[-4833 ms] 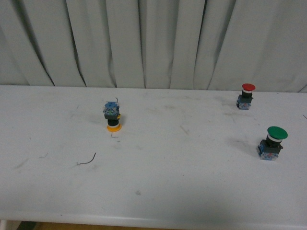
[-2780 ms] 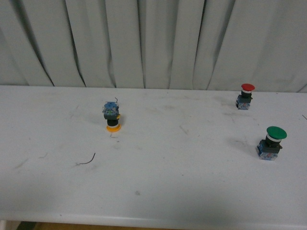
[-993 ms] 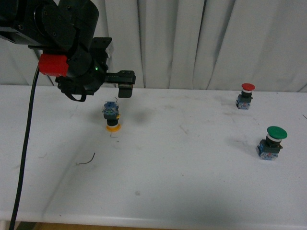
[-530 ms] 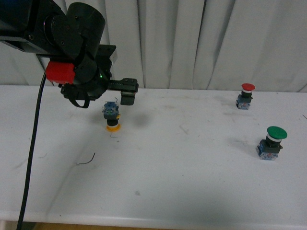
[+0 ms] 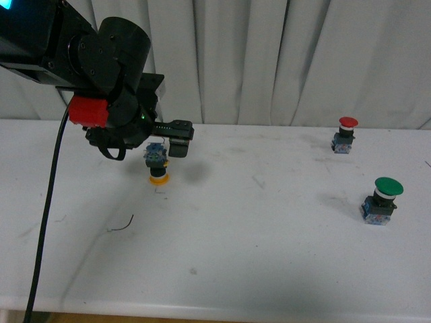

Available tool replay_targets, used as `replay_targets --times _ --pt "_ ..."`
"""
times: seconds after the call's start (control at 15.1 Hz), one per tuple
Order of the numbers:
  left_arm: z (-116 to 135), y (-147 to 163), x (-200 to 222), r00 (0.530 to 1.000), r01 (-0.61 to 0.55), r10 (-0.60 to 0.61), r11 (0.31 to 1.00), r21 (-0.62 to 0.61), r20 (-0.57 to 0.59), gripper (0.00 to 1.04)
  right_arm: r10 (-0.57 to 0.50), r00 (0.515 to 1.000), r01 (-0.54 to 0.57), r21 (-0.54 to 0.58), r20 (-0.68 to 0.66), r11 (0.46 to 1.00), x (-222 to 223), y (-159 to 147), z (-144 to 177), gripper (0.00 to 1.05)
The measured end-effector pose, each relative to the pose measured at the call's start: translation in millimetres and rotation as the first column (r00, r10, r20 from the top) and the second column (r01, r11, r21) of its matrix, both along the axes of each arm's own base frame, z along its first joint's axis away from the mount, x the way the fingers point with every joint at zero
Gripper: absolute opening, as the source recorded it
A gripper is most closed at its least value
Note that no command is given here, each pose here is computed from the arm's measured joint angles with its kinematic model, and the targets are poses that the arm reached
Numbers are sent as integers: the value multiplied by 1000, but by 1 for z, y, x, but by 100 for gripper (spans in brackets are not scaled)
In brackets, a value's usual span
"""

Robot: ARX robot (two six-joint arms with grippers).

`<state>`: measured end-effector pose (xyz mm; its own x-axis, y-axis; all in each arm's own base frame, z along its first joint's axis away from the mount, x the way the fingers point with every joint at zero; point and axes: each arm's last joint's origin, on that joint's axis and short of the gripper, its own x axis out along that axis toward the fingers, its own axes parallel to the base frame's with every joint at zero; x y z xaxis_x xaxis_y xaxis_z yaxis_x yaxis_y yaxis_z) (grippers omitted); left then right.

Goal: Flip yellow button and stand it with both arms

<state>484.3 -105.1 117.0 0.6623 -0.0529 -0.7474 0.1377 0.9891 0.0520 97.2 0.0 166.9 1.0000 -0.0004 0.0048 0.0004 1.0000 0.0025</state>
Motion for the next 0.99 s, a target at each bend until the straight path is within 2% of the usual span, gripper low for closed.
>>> replay_targets --times 0.13,0.2,0.33,0.4,0.46,0.79,0.99 --pt "-2 -1 0 1000 4 -4 1000 -2 -7 98 0 1000 0 0 0 1000 0 0 0 98" --pt "-2 -1 0 1000 4 -4 1000 -2 -7 93 0 1000 0 0 0 1000 0 0 0 98" --pt "-2 -1 0 1000 -1 1 1000 3 0 71 0 1000 0 0 0 1000 0 0 0 98" --pt "-2 -3 0 1000 -1 1 1000 4 6 40 0 1000 0 0 0 1000 0 0 0 98" --pt "-2 -4 0 1000 -3 3 1000 -4 10 33 0 1000 0 0 0 1000 0 0 0 98" --pt "-4 -5 -5 999 8 -5 997 -76 34 31 0 1000 0 0 0 1000 0 0 0 98" --pt "22 -3 -26 993 54 -25 964 -261 112 30 0 1000 0 0 0 1000 0 0 0 98"
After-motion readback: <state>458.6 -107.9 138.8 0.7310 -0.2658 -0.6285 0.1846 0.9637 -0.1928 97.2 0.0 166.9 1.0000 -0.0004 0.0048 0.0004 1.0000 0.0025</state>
